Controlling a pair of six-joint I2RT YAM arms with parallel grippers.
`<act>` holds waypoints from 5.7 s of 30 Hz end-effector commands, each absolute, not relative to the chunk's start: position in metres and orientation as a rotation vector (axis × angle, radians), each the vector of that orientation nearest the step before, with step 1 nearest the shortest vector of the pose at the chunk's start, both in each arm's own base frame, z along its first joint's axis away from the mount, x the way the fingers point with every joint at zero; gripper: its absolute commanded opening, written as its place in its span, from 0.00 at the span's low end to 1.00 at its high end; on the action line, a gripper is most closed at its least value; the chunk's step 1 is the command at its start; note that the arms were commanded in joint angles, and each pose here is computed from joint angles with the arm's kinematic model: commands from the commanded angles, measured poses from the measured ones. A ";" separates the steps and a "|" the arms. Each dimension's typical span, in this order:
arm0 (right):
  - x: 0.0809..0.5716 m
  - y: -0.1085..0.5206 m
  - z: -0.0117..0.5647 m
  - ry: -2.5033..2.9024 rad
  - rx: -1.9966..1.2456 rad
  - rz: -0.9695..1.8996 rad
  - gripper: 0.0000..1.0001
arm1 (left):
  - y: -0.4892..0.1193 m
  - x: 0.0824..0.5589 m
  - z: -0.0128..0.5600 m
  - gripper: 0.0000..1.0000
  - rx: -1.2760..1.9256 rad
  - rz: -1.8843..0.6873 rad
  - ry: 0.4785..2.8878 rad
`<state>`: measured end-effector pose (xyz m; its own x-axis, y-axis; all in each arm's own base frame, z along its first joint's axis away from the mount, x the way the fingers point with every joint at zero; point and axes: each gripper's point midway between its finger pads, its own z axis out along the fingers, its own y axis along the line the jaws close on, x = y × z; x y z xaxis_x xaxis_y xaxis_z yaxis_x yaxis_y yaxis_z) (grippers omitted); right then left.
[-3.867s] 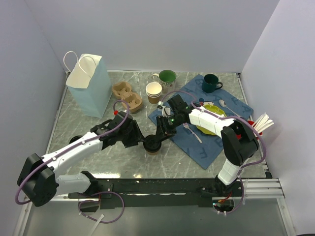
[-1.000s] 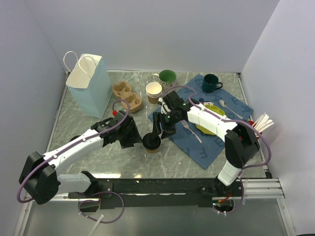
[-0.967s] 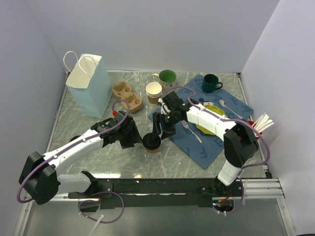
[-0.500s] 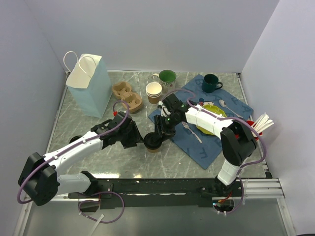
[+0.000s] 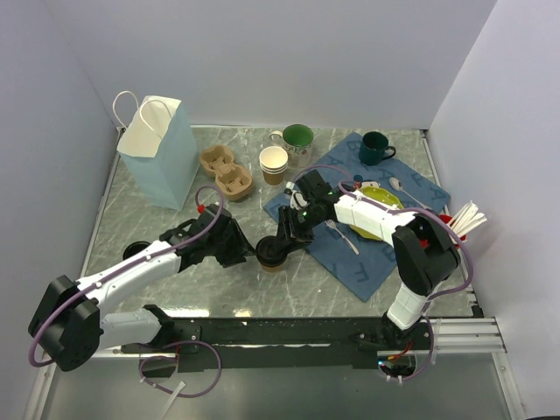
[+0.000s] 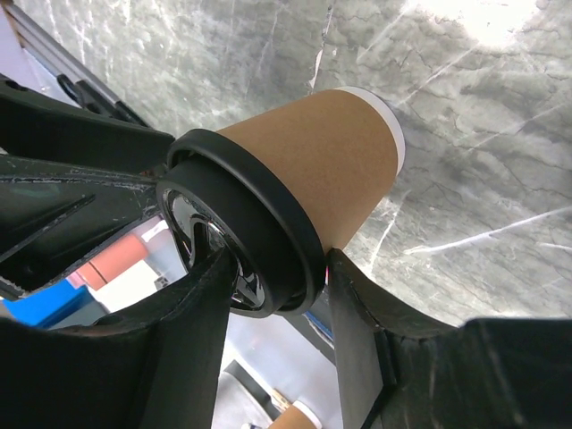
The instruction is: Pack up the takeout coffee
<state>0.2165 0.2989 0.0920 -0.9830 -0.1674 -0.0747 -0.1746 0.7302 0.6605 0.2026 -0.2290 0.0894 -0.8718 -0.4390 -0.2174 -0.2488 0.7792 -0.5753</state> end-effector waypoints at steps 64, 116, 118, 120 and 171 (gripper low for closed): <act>0.193 0.290 0.099 2.887 -0.240 1.266 0.43 | -0.232 0.213 0.090 0.57 -0.398 -0.562 2.720; 0.231 0.252 0.162 2.715 -0.320 0.809 0.49 | -0.240 0.250 0.238 0.78 -0.433 -0.677 2.436; 0.225 0.256 0.160 2.717 -0.390 0.735 0.49 | -0.222 0.246 0.233 0.83 -0.476 -0.622 2.401; 0.219 0.266 0.164 2.665 -0.513 0.714 0.49 | -0.211 0.243 0.235 0.86 -0.494 -0.622 2.358; 0.188 0.336 0.143 2.371 -1.178 0.666 0.50 | -0.110 0.195 0.180 0.96 -0.773 -0.412 2.204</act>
